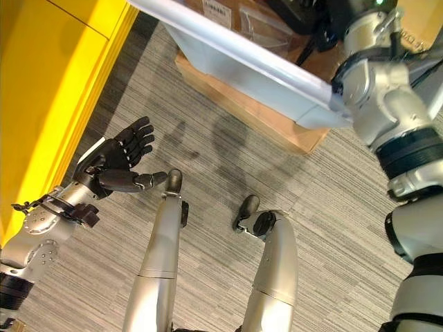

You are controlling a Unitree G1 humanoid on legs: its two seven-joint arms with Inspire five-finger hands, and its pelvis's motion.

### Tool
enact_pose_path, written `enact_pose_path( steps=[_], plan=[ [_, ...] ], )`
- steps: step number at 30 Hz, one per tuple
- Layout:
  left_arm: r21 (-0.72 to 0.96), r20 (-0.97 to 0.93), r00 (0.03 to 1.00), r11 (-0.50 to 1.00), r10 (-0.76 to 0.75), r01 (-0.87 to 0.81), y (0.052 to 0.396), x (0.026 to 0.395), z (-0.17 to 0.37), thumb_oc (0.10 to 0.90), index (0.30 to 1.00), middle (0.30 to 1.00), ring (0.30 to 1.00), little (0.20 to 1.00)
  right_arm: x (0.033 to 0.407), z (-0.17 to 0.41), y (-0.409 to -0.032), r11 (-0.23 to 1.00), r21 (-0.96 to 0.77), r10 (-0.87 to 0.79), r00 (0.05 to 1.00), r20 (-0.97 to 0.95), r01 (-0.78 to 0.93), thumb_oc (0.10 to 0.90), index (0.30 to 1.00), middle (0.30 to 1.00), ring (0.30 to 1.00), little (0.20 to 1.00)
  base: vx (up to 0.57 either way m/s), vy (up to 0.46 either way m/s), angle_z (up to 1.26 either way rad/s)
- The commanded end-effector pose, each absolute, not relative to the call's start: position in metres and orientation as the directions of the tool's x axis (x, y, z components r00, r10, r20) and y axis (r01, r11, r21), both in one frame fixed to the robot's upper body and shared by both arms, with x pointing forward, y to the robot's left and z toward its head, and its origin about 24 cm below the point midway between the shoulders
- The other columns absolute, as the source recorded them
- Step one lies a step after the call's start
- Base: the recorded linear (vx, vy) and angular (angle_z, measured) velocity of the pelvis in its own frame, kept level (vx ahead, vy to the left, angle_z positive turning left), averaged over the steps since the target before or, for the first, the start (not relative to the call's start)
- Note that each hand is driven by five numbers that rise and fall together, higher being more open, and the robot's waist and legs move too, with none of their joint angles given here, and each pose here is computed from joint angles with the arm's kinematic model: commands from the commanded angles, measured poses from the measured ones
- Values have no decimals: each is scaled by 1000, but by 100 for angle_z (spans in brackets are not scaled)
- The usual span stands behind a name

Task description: Move parts from the plastic box to the shelf.

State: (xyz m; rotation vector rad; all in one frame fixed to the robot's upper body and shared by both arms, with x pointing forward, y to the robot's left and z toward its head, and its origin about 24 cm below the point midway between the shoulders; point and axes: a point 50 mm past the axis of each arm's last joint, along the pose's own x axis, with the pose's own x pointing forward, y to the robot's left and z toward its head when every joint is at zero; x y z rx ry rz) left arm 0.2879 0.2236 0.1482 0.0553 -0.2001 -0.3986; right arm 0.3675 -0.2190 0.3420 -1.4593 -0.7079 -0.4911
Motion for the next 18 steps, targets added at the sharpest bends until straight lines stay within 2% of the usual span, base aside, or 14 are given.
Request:
enact_pose_path(
  steps=[1,10,18],
  plan=[
    [149,387,814,901,-433,409,207,275,179,900,1000,1000,1000,1000,348,377,-193,217,-510,158,486,860,832,400,300,300,300,300,-32,75,-9],
    [134,416,792,892,-447,432,186,271,171,900,1000,1000,1000,1000,337,347,-185,402,-440,146,418,896,803,400,300,300,300,300,-58,95,-5],
    [112,445,776,887,-447,447,174,270,170,900,1000,1000,1000,1000,329,324,-183,469,-415,151,392,907,780,400,300,300,300,300,-30,124,-7]
  ],
)
